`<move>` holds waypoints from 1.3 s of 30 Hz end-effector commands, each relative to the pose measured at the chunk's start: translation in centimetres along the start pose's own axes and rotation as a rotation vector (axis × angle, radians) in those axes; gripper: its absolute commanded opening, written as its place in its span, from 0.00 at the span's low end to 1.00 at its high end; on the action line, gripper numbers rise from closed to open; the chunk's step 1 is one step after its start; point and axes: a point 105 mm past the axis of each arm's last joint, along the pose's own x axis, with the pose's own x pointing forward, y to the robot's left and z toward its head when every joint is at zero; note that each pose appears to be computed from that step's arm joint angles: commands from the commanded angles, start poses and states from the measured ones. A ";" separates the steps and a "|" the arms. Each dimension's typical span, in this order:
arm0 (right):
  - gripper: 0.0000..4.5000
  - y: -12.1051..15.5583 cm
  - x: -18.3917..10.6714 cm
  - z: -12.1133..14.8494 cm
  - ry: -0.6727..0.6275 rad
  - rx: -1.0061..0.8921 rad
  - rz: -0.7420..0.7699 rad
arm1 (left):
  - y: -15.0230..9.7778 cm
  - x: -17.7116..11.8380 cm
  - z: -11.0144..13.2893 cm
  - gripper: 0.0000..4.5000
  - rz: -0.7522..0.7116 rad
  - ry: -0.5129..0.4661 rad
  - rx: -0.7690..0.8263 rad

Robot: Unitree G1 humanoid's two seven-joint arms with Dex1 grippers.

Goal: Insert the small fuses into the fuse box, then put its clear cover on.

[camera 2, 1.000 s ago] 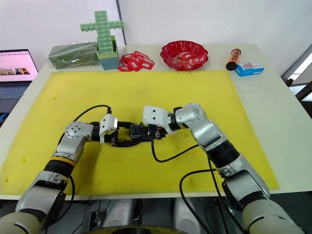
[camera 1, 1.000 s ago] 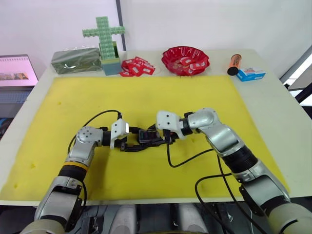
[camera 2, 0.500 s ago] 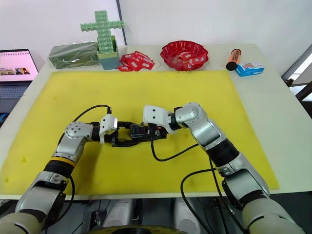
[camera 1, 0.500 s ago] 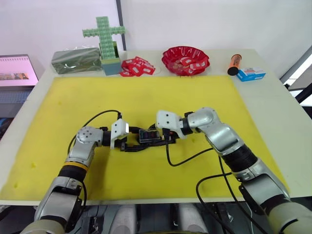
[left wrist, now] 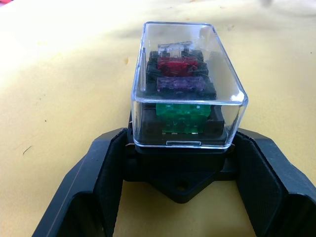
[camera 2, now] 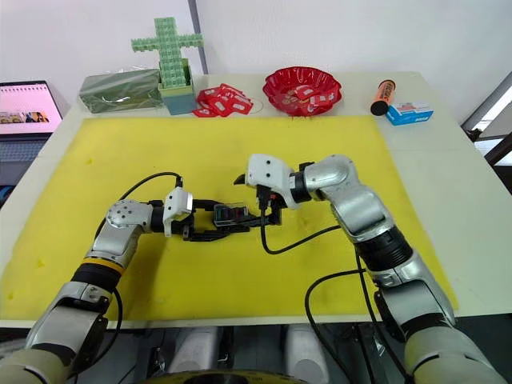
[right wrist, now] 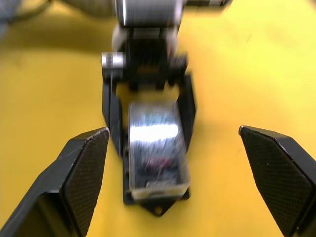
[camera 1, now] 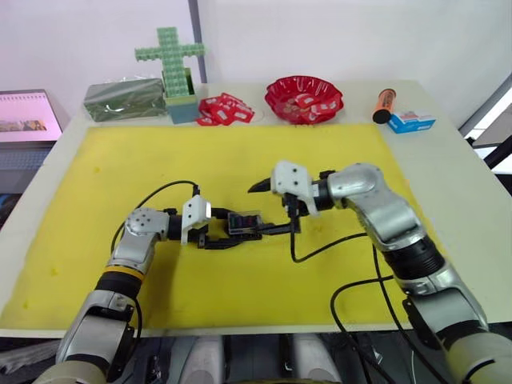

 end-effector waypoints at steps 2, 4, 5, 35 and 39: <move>0.70 0.2 -0.3 2.8 -0.143 -0.055 -0.014 | -0.2 0.2 0.2 0.62 -0.013 -0.011 0.010; 0.54 0.2 -0.1 3.0 -0.158 -0.071 -0.018 | -0.2 0.2 0.3 0.62 -0.016 -0.013 0.012; 0.46 0.2 0.0 3.0 -0.159 -0.077 -0.019 | -0.2 0.2 0.3 0.62 -0.016 -0.013 0.013; 0.00 2.4 5.6 -9.9 0.063 0.231 0.049 | -1.1 0.1 0.6 0.62 -0.025 -0.017 0.010; 0.00 1.9 4.6 -6.5 -0.042 0.149 0.048 | -1.0 0.1 0.7 0.62 -0.020 -0.016 0.007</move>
